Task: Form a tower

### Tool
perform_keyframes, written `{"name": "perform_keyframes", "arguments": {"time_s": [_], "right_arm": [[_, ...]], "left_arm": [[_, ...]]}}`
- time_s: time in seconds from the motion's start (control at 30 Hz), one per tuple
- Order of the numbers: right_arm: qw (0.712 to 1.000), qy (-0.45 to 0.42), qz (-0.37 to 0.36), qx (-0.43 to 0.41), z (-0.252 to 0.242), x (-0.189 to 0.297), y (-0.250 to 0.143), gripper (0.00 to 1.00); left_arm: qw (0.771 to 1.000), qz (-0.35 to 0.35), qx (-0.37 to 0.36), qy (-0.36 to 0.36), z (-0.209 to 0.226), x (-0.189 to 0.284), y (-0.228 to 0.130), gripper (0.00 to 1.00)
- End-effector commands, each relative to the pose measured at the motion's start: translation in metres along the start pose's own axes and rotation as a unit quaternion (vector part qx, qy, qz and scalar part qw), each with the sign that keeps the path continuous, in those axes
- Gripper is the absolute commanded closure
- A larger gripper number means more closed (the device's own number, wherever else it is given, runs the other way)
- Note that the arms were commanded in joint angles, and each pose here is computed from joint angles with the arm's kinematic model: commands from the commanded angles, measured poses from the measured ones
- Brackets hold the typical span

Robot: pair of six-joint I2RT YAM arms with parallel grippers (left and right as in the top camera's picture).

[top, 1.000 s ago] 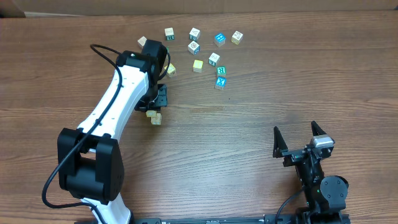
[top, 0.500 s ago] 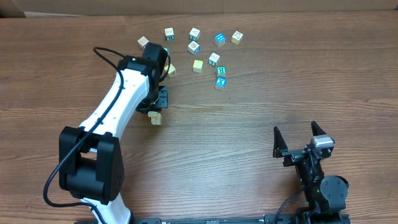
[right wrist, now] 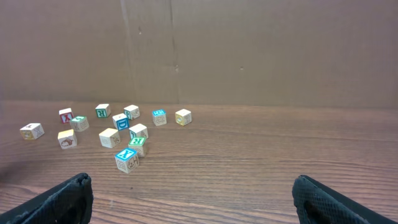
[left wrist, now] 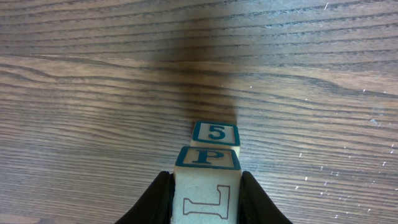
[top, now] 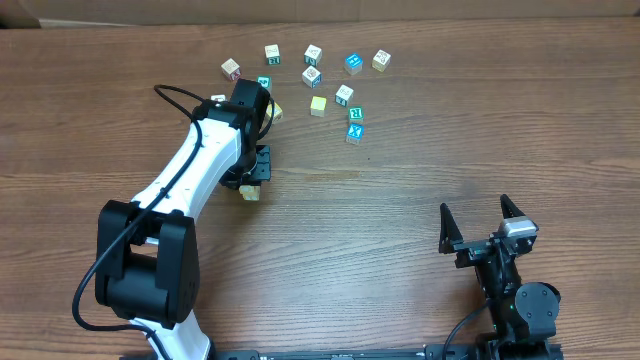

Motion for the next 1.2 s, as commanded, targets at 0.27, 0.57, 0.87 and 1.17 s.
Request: {"name": "perform_keyframes", "arguments": {"time_s": [0.27, 0.57, 0.87, 1.17], "right_arm": [[1.000, -0.002, 0.001, 0.001, 0.0003, -0.0003, -0.0029, 0.00], [1.000, -0.001, 0.001, 0.001, 0.0003, -0.0003, -0.0028, 0.00], [1.000, -0.002, 0.001, 0.001, 0.0003, -0.0003, -0.0029, 0.00], [1.000, -0.002, 0.001, 0.001, 0.0003, -0.0003, -0.0029, 0.00]], "left_arm": [[1.000, 0.010, -0.004, -0.002, -0.0023, -0.0114, -0.0061, 0.77], [1.000, 0.013, -0.004, -0.016, -0.0044, -0.0113, -0.0061, 0.76], [1.000, 0.014, -0.004, -0.015, -0.0040, -0.0106, -0.0067, 0.82], [0.999, 0.015, -0.026, -0.015, -0.0037, -0.0104, -0.0072, 0.83]]}}
Point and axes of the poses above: each gripper's point midway between its finger pads, its own x axis back along the fingers, its own z axis along the line the jaws close on, y = z × x, the point moved 10 cm from there along x, back along the fingers, and after that the axes turned 5 degrees about x, right-handed, at the moved point
